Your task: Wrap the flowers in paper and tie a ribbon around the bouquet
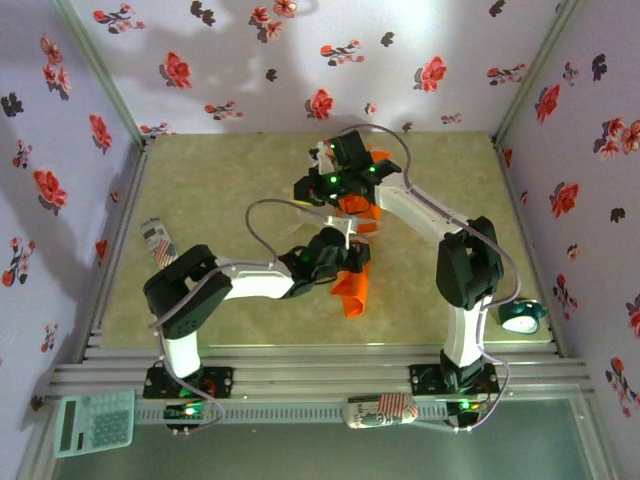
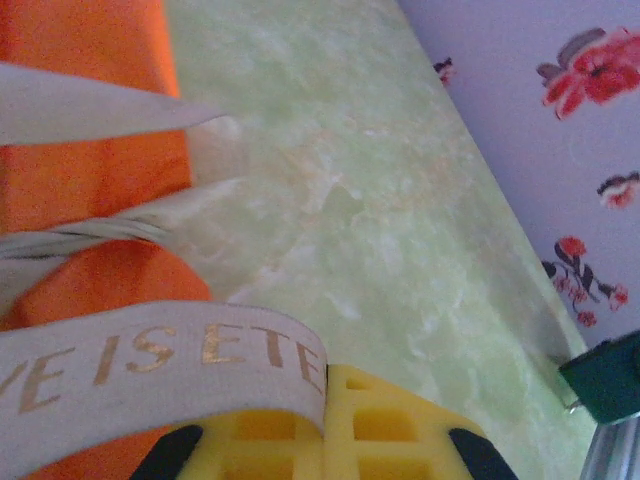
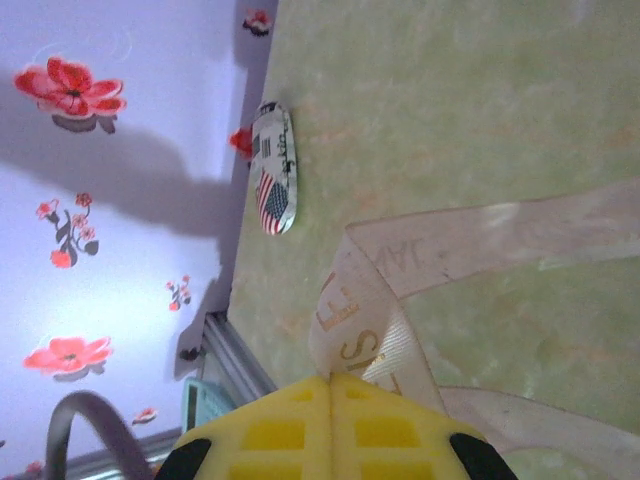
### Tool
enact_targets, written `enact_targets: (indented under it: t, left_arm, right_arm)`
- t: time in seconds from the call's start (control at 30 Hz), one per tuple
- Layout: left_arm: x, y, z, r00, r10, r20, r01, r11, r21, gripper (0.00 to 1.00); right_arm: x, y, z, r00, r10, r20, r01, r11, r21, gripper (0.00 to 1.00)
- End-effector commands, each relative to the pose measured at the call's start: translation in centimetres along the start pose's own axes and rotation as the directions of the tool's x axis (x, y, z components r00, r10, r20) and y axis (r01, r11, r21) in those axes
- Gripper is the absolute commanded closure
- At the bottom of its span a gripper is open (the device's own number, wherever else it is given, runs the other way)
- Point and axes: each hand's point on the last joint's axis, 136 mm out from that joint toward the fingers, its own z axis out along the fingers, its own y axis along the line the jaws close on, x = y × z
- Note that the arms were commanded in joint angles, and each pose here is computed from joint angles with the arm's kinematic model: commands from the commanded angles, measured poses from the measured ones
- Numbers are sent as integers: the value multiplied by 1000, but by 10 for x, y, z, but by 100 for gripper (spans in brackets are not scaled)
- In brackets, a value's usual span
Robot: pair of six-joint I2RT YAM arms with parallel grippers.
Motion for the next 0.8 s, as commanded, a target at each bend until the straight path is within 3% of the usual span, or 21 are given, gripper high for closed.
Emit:
enact_targets:
  t: [0.0, 0.13, 0.27, 0.3, 0.37, 0.47, 0.77]
  left_arm:
    - [-16, -14, 1, 982, 131, 133, -133, 991, 13, 100]
    - [-9, -15, 4, 977, 158, 146, -161, 987, 9, 100]
    - [-6, -12, 5, 978, 146, 149, -149, 989, 10, 100]
    - [-5, -12, 6, 978, 146, 147, -149, 989, 10, 100]
    - [-6, -13, 5, 979, 142, 148, -145, 989, 11, 100]
    - [-11, -14, 5, 980, 130, 151, -134, 991, 11, 100]
    - [-41, -13, -3, 995, 25, 99, -28, 999, 24, 100]
  right_arm:
    - [21, -7, 0, 994, 29, -107, -32, 999, -29, 100]
    - [48, -23, 7, 971, 80, -227, -84, 996, -12, 100]
    - [62, -43, 9, 956, 102, -275, -90, 994, 56, 100]
    - [62, -47, 9, 954, 106, -280, -87, 993, 79, 96]
    - [55, -57, 8, 954, 108, -281, -67, 986, 152, 72]
    - [32, -66, -2, 971, 84, -224, -23, 965, 262, 60]
    - [-49, -54, -77, 985, 104, 141, -145, 937, 318, 50]
